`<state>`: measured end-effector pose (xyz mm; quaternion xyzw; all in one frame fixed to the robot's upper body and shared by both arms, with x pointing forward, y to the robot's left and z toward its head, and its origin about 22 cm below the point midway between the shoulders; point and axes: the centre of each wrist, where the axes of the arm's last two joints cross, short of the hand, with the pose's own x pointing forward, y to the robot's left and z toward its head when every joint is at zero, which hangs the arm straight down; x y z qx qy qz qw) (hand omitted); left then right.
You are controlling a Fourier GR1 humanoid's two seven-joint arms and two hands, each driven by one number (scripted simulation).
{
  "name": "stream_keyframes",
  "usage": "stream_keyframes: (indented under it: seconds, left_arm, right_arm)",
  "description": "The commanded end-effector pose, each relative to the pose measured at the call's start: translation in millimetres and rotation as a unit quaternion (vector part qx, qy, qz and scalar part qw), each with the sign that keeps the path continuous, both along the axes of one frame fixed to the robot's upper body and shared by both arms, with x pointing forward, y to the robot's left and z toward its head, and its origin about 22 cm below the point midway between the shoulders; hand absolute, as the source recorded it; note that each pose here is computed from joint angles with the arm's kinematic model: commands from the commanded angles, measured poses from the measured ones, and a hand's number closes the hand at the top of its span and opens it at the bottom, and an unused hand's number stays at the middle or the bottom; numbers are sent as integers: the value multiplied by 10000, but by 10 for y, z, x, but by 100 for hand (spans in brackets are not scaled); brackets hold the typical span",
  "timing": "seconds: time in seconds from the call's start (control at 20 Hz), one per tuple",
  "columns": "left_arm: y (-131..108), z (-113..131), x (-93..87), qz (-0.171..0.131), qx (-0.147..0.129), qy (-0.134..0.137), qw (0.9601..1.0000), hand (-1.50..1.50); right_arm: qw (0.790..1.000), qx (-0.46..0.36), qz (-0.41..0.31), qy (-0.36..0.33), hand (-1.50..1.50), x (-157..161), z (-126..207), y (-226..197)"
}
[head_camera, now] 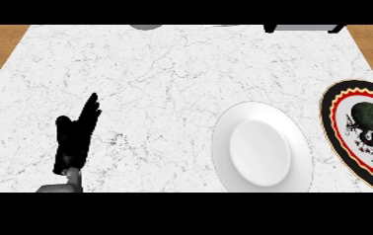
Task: Pick the squash from the plate and place it in the plate
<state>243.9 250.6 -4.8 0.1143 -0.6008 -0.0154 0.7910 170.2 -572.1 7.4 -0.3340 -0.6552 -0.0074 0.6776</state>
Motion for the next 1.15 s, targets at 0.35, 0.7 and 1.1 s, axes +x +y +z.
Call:
stream_keyframes:
  seconds: [0.35,0.7,1.1]
  left_arm:
    - [-24,2,95,46,4,-18,10000,0]
    - [-83,-49,17,-63,-22,39,10000,0]
    - [-33,4,82,-68,-41,53,10000,0]
  right_arm:
    - [9992,7,-340,-206,-150,-409,20,-239]
    - [9956,-27,-931,-132,-150,-513,18,-279]
    - [9931,-298,-1137,-18,-150,-731,-9,-321]
